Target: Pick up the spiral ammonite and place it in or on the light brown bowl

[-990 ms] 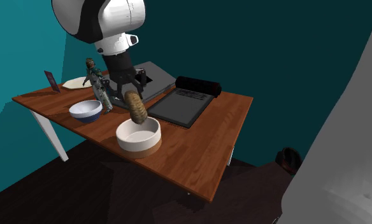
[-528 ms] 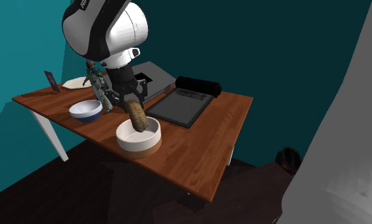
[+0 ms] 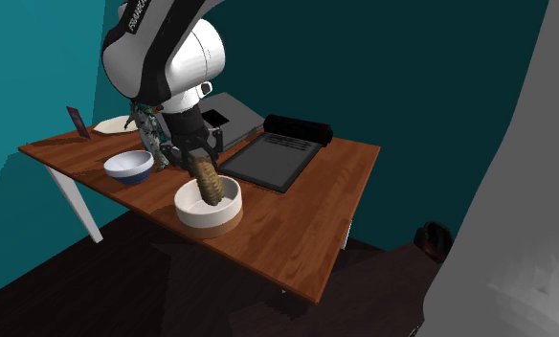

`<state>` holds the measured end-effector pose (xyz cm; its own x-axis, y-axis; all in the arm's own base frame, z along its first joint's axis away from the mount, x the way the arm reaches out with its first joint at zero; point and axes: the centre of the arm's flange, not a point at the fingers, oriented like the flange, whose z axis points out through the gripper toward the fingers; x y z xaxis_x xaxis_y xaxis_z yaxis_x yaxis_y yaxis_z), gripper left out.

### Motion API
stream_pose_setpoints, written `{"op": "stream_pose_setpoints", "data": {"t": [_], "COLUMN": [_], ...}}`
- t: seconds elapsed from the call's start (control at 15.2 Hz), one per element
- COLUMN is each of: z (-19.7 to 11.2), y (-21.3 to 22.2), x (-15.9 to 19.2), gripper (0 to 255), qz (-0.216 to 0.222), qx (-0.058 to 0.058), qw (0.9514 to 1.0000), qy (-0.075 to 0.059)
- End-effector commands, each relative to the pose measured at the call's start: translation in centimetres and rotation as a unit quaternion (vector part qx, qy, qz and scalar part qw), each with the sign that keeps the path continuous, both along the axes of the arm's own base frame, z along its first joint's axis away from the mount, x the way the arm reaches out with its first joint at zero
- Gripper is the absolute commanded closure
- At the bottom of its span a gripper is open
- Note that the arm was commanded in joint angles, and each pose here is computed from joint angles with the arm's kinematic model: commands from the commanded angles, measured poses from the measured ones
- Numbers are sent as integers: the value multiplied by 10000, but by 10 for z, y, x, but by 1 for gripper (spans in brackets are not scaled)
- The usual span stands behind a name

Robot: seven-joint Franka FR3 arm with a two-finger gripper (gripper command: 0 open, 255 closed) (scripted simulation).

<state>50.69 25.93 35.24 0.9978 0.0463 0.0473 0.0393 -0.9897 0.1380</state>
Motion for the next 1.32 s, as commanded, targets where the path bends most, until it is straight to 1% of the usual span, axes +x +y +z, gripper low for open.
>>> {"op": "stream_pose_setpoints", "data": {"t": [0.0,0.13,0.2,0.53,0.79,1.25], "z": [0,0,0,0,50,50], "y": [0,0,0,0,7,7], "x": [0,0,0,0,-3,-3], "gripper": [255,255,0,0,0,0], "qz": [0,0,0,0,0,0], "qx": [1,1,1,1,1,1], "qw": [10000,10000,10000,10000,10000,10000], "qy": [-4,-4,-4,-3,-4,-4]}}
